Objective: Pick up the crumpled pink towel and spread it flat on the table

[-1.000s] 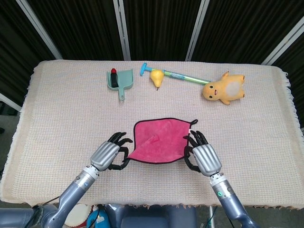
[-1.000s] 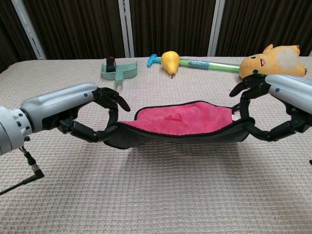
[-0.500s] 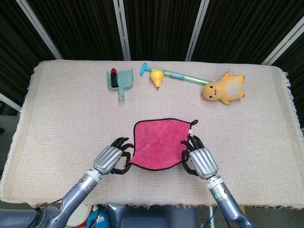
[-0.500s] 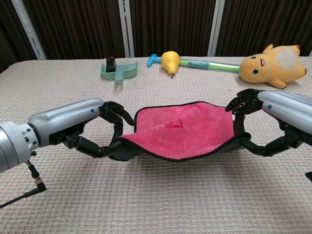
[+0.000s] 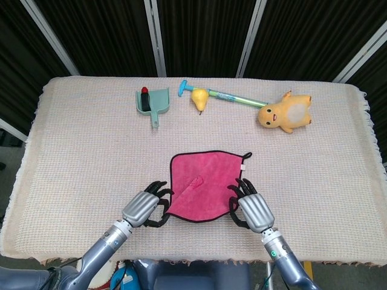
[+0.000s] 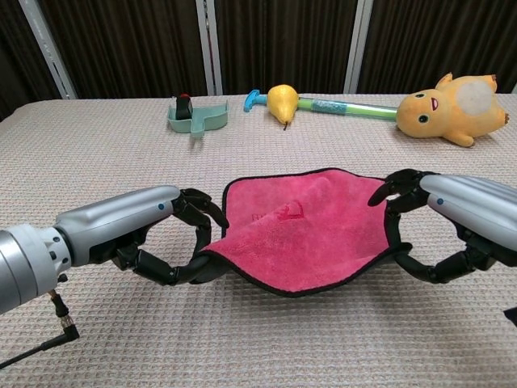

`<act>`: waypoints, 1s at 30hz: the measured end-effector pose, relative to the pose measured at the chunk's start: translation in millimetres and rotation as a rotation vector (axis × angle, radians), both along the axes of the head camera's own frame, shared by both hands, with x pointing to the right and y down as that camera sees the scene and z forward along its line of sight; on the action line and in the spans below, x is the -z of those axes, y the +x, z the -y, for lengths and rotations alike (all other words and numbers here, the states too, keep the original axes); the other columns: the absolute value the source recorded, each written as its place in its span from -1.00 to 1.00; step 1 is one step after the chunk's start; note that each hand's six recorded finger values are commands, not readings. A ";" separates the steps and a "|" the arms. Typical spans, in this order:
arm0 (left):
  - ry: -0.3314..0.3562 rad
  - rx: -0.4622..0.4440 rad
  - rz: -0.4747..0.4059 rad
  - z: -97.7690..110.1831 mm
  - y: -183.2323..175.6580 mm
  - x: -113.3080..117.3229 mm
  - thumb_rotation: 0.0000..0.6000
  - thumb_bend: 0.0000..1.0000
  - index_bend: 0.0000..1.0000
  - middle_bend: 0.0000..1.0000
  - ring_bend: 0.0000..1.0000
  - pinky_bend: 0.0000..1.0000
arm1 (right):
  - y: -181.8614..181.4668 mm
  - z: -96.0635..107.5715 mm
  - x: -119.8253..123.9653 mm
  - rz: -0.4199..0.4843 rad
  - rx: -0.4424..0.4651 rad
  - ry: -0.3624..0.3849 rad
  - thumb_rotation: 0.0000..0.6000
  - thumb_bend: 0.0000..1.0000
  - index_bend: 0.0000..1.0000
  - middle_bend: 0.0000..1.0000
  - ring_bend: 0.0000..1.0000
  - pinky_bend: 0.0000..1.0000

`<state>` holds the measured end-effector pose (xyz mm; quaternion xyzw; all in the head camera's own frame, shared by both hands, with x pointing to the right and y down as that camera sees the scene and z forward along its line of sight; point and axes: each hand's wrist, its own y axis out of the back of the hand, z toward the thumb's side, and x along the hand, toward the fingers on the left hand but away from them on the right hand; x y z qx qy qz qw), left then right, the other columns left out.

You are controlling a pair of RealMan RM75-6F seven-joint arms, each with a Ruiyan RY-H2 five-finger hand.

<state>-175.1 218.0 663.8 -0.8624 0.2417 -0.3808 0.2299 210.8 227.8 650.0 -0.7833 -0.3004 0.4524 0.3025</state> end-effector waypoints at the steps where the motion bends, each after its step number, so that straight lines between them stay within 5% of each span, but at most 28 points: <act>1: -0.001 -0.002 0.001 -0.7 0.1 -0.3 1.00 -0.15 0.14 -0.64 -1.00 -0.93 | 0.0 -0.8 -0.5 0.000 0.000 -0.003 1.00 -0.01 0.23 -0.56 -0.93 -0.87; 7: -0.010 -0.014 0.008 -2.9 -0.8 -1.6 1.00 -0.24 -0.02 -0.69 -1.00 -0.93 | 2.1 -3.5 -2.6 -0.010 0.004 -0.018 1.00 -0.01 0.11 -0.56 -0.94 -0.87; 13: -0.022 -0.031 0.026 -3.9 -4.1 -3.4 1.00 -0.48 -0.24 -0.75 -1.00 -0.94 | 4.5 -7.0 -4.6 -0.037 0.025 -0.036 1.00 -0.02 -0.40 -0.67 -1.00 -0.90; 18: -0.025 -0.040 0.047 -1.6 -9.9 -4.1 1.00 -0.68 -0.44 -0.82 -1.00 -0.97 | 7.0 -9.6 -6.9 -0.058 0.036 -0.053 1.00 -0.25 -0.93 -0.89 -1.00 -0.95; 25: -0.020 -0.036 0.067 5.6 -18.3 -2.3 1.00 -1.00 -0.76 -0.88 -1.00 -0.99 | 13.4 -7.3 -5.5 -0.096 0.032 -0.058 1.00 -0.44 -1.00 -1.00 -1.00 -1.00; 30: -0.001 -0.031 0.082 10.1 -23.8 -1.4 1.00 -0.96 -0.59 -0.84 -1.00 -0.99 | 20.5 0.0 0.8 -0.101 -0.005 -0.030 1.00 -0.44 -1.00 -1.00 -1.00 -1.00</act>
